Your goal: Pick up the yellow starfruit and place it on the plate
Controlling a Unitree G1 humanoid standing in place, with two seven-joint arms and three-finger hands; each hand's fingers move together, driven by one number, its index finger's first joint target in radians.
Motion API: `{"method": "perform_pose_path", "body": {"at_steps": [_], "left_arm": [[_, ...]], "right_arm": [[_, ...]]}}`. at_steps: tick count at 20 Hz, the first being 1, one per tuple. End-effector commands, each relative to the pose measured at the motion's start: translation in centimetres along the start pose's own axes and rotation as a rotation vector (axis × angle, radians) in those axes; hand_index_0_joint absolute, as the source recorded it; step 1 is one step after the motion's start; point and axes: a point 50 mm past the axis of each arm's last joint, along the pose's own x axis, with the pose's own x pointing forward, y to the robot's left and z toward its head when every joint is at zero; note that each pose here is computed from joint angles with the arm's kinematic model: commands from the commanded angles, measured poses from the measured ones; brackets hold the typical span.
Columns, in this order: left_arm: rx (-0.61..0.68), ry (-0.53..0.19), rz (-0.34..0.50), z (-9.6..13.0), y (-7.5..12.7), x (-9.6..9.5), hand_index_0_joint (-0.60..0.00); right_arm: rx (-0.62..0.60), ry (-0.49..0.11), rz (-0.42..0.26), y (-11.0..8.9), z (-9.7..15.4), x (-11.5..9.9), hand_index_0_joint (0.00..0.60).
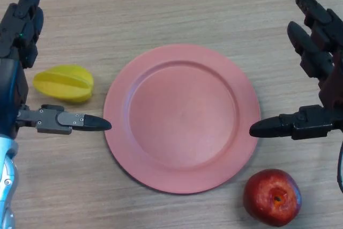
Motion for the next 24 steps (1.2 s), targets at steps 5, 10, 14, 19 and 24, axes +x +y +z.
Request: {"method": "perform_pose_path", "body": {"at_steps": [5,10,14,19,24], "left_arm": [[0.084,-0.246,0.042,3.1,0.9,0.1,0.0],[0.178,-0.26,0.105,3.0,2.2,0.5,0.0],[0.317,-0.227,0.131,1.9,3.4,1.4,0.0],[0.433,-0.148,0.104,-0.2,3.8,2.4,0.0],[0.486,-0.096,0.061,-2.5,4.0,3.4,0.0]], "right_arm": [[-0.088,-0.225,-0.056,-0.9,3.4,-0.6,0.0],[-0.092,-0.231,-0.061,-0.8,3.3,-0.8,0.0],[-0.072,-0.222,-0.074,-1.0,3.4,-1.1,0.0],[-0.074,-0.205,-0.077,-1.0,3.4,-1.4,0.0],[-0.06,-0.204,-0.09,-1.1,3.5,-1.7,0.0]]}}
